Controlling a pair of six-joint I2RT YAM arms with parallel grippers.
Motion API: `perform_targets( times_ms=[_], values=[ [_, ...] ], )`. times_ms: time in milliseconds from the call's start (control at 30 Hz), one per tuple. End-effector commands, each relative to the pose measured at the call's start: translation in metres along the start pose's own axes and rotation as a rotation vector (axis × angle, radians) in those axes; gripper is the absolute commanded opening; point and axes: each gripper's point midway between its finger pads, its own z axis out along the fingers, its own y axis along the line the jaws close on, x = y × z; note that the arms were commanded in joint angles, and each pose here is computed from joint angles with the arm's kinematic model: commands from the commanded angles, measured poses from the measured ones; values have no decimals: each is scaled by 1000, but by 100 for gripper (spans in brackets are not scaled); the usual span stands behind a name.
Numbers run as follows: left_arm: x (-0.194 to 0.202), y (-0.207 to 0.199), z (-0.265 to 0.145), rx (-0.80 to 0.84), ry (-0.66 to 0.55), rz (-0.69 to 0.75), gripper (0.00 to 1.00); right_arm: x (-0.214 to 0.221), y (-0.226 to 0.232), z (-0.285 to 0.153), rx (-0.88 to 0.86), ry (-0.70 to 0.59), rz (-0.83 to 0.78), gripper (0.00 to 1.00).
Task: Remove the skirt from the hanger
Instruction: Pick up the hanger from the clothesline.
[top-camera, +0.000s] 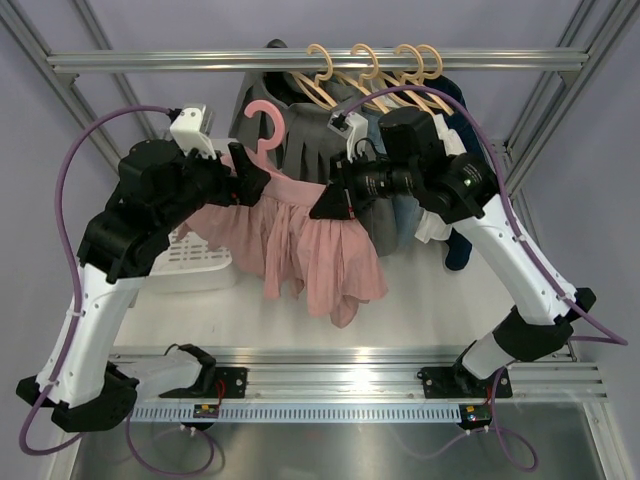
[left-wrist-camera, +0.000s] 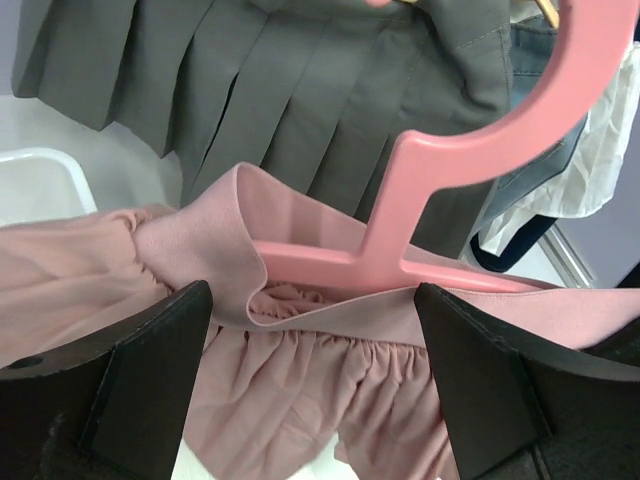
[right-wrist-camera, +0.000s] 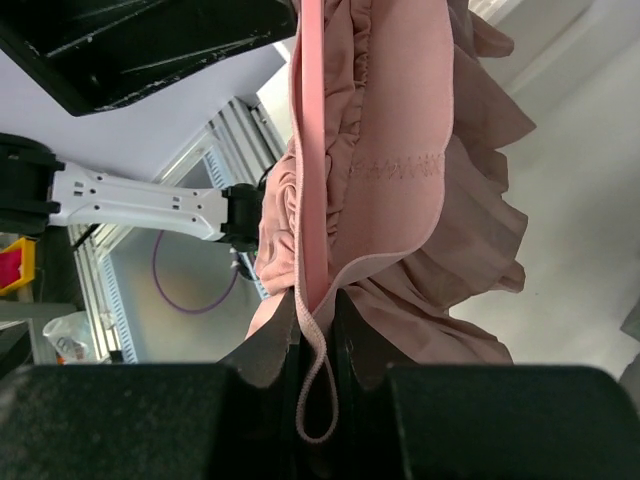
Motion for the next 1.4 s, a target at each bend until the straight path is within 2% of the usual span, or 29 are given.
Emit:
perform_targets(
  times_ms=[0, 133, 300, 367, 533, 1000, 1300, 1367],
  values=[
    [-21, 2, -8, -50, -70, 48, 87, -14, 31, -18, -107, -65, -21, 0],
    [-28, -5, -15, -41, -115, 53, 85, -9, 27, -16, -92, -52, -15, 0],
    [-40, -9, -47, -29, -183, 38, 83, -6, 23, -13, -82, -49, -8, 0],
    [-40, -15, -49, 5, -176, 41, 83, -6, 26, -15, -96, -50, -5, 0],
    [-27, -23, -26, 34, -99, 54, 80, -11, 32, -18, -119, -71, -9, 0],
    [-28, -40, -2, 80, -100, 67, 75, -7, 38, -19, -151, -52, 0, 0],
    [-19, -41, 5, 58, -76, 90, 63, -7, 39, -21, -154, -55, 5, 0],
    [-19, -42, 6, 58, -73, 91, 56, -7, 39, -21, -153, -52, 7, 0]
  ],
)
